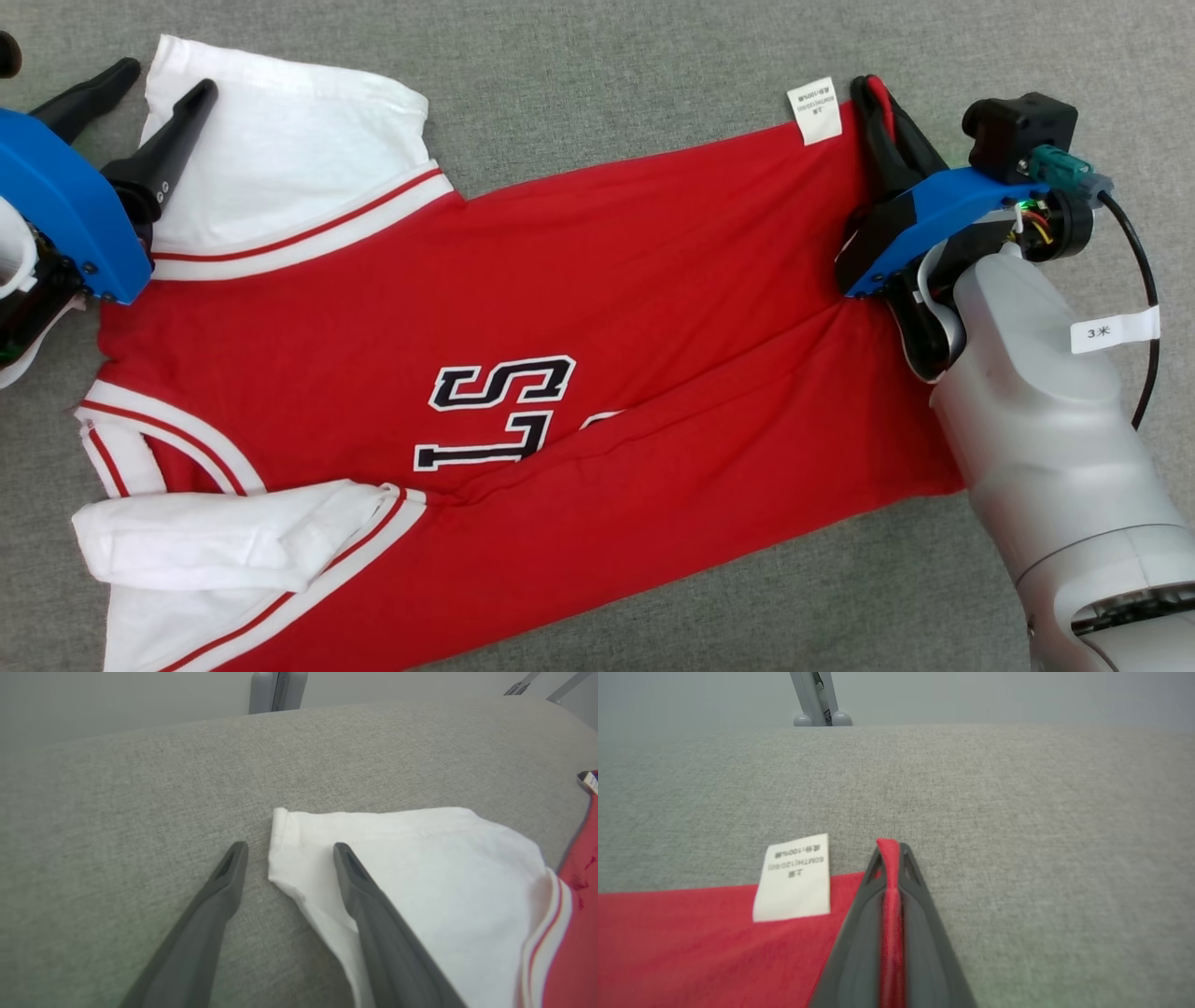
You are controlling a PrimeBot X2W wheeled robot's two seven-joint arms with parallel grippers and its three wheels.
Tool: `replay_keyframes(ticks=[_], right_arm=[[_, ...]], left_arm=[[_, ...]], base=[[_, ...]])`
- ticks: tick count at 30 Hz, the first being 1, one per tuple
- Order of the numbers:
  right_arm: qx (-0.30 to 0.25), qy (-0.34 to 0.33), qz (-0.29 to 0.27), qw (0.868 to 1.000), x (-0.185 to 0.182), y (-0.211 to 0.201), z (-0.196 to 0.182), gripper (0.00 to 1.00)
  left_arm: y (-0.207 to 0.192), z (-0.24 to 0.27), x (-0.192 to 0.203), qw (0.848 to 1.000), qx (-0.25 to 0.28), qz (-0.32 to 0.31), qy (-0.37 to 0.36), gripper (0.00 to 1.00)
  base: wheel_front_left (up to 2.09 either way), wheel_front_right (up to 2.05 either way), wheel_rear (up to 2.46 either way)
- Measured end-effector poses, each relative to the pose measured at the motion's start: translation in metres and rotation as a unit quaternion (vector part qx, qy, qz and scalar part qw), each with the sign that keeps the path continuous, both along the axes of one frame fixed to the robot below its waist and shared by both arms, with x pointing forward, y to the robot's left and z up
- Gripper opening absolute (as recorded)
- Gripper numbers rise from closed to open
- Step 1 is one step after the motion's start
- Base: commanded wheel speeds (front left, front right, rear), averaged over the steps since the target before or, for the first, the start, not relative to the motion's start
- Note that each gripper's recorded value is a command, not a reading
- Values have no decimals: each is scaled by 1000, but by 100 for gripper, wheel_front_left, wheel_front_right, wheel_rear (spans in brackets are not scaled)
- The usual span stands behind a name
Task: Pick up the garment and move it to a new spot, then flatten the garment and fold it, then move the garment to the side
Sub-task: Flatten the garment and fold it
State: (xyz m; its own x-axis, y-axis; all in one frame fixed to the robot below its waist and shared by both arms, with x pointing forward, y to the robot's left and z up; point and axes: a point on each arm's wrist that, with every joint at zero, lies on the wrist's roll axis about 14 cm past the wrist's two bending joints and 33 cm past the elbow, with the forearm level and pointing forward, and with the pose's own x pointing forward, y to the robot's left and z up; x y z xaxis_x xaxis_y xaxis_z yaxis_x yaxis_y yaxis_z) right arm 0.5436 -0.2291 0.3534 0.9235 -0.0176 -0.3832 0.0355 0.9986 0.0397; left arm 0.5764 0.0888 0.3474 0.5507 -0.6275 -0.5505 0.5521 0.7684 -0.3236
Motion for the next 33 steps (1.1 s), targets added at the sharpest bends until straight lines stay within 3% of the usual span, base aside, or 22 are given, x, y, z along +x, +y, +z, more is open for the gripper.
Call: replay_keyframes(ticks=[1,3,10,15,22,26,33], right_arm=[[1,-1,1,1000,0,0,0,0],[2,-2,1,1000,0,1,0,0],[6,-15,1,1000,2,3,7,0],[5,-37,5,999,4,9,22,0],[3,-72,4,997,6,16,48,0],[-3,-104,1,995,9,15,70,0],[-5,-129,6,992,-16,23,93,0]], left_arm=[[-1,-2,0,1000,0,0,2,72],[0,-4,1,1000,2,1,-1,2],[2,10,7,998,-9,13,-54,0],[8,56,19,989,-42,36,-136,0],[15,111,18,978,-57,47,-196,0],[14,161,23,962,-80,55,-257,0],[18,165,-26,960,-90,72,-254,0]], base=[[0,0,0],[0,0,0],[0,0,0],[0,0,0],[0,0,0],[0,0,0],[0,0,0]])
